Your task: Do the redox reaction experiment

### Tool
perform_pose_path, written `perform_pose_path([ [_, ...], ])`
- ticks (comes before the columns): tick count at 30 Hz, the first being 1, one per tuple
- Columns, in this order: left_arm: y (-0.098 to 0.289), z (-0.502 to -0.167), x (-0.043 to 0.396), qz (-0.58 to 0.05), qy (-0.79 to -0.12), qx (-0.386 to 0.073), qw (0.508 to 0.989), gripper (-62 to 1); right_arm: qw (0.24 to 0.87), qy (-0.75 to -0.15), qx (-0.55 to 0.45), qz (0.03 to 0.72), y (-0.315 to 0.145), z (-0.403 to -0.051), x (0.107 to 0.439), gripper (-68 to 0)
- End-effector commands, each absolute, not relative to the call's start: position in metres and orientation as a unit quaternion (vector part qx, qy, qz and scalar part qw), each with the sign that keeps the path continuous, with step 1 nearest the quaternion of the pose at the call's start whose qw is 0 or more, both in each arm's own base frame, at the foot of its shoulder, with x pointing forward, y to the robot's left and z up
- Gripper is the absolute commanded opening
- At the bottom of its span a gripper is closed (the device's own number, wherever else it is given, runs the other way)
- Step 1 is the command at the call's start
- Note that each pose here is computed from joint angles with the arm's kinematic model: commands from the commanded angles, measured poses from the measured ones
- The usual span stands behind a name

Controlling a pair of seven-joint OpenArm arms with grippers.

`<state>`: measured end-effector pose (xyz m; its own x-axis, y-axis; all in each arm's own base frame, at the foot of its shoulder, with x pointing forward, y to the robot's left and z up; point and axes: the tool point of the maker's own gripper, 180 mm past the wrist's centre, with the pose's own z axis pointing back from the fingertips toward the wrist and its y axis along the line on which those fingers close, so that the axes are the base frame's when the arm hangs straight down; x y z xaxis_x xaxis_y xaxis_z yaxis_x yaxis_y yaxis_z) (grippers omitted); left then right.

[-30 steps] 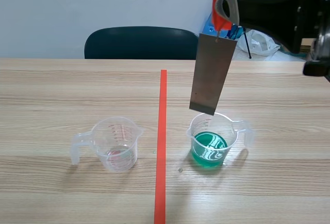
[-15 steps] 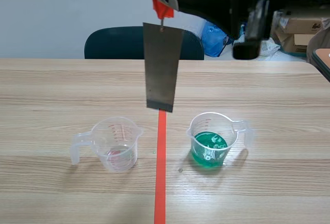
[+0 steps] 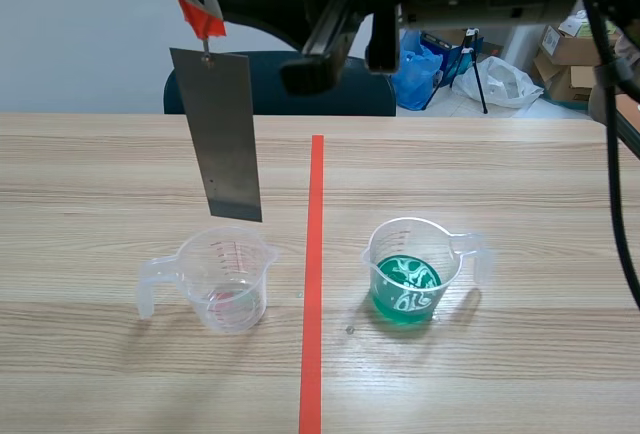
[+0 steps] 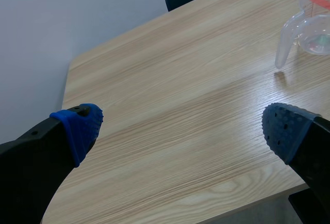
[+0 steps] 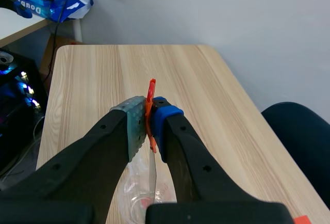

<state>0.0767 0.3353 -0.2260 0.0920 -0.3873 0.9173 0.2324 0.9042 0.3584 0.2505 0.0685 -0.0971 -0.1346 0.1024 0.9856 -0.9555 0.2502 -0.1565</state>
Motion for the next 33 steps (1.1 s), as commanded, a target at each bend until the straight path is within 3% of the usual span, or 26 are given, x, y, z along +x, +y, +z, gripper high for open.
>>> perform_pose_path([
  [1, 0.334, -0.219, 0.079, -0.208, -0.653, 0.060, 0.726, 1.4, 0.535, -0.581, 0.374, 0.486, 0.072, -0.089, 0.253, -66.9],
  [33, 0.333, -0.220, 0.079, -0.211, -0.652, 0.058, 0.726, 1.4, 0.543, -0.572, 0.378, 0.485, 0.090, -0.097, 0.267, -66.9],
])
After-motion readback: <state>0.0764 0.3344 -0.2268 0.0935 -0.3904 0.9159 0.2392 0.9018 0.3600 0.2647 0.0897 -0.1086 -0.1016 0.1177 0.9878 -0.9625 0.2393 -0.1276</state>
